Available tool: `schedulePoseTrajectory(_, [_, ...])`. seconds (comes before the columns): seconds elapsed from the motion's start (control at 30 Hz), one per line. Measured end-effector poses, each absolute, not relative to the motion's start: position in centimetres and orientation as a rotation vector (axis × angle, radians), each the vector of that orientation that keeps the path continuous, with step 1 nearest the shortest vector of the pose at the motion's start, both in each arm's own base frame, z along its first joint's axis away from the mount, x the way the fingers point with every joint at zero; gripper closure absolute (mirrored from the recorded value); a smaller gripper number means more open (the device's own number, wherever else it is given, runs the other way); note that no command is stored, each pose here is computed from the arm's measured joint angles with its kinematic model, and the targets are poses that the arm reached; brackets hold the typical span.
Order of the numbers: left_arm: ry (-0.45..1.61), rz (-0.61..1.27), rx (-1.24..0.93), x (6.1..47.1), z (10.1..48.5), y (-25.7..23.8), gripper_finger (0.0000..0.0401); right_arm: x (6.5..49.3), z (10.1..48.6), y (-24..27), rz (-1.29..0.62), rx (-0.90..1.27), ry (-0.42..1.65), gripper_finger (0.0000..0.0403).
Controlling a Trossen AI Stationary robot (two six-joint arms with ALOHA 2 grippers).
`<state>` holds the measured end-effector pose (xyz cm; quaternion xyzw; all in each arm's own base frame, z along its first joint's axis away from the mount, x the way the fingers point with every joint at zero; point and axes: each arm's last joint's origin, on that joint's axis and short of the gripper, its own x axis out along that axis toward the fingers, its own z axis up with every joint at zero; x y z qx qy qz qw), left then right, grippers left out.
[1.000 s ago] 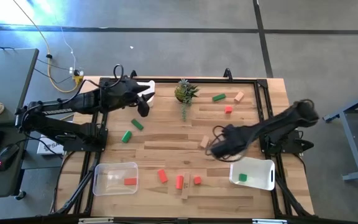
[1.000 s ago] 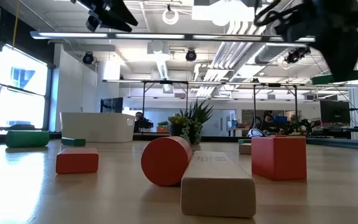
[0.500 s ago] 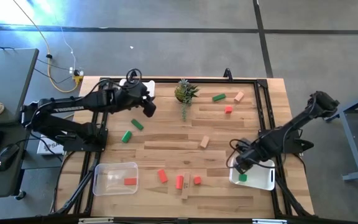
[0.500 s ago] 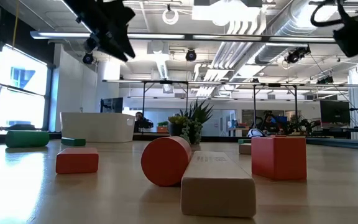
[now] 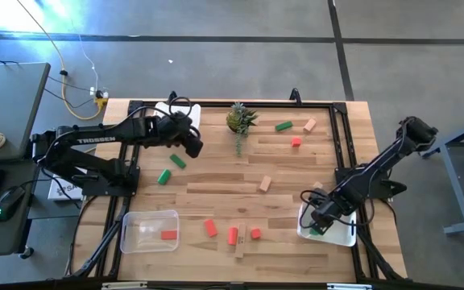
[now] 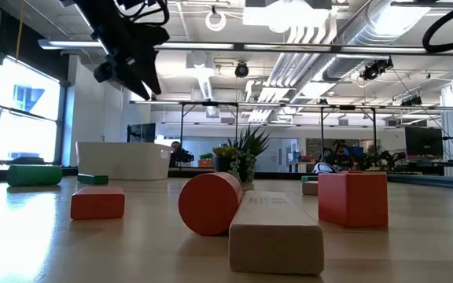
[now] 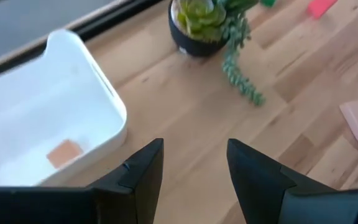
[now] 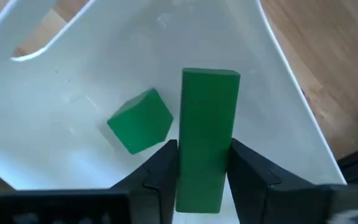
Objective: Sort & place blocks by color
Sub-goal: Put the green block into the bottom white bin, then put the brown block into the top white bin
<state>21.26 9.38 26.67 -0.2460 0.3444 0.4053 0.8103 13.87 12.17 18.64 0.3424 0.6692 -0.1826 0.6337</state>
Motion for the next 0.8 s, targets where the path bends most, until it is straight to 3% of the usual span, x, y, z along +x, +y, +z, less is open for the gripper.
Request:
schedulePoseTrajectory(0.3, [0.810, 0.855, -0.564, 20.8, 26.2, 9.0, 0.0236, 13.9, 18.8, 12.3, -0.391, 0.792, 1.558, 0.0222])
schedulePoseTrajectory(0.8, [0.978, 0.824, -0.451, 19.9, 25.7, 8.4, 0.0236, 16.3, 24.4, 12.1, -0.454, 0.791, 1.277, 0.0217])
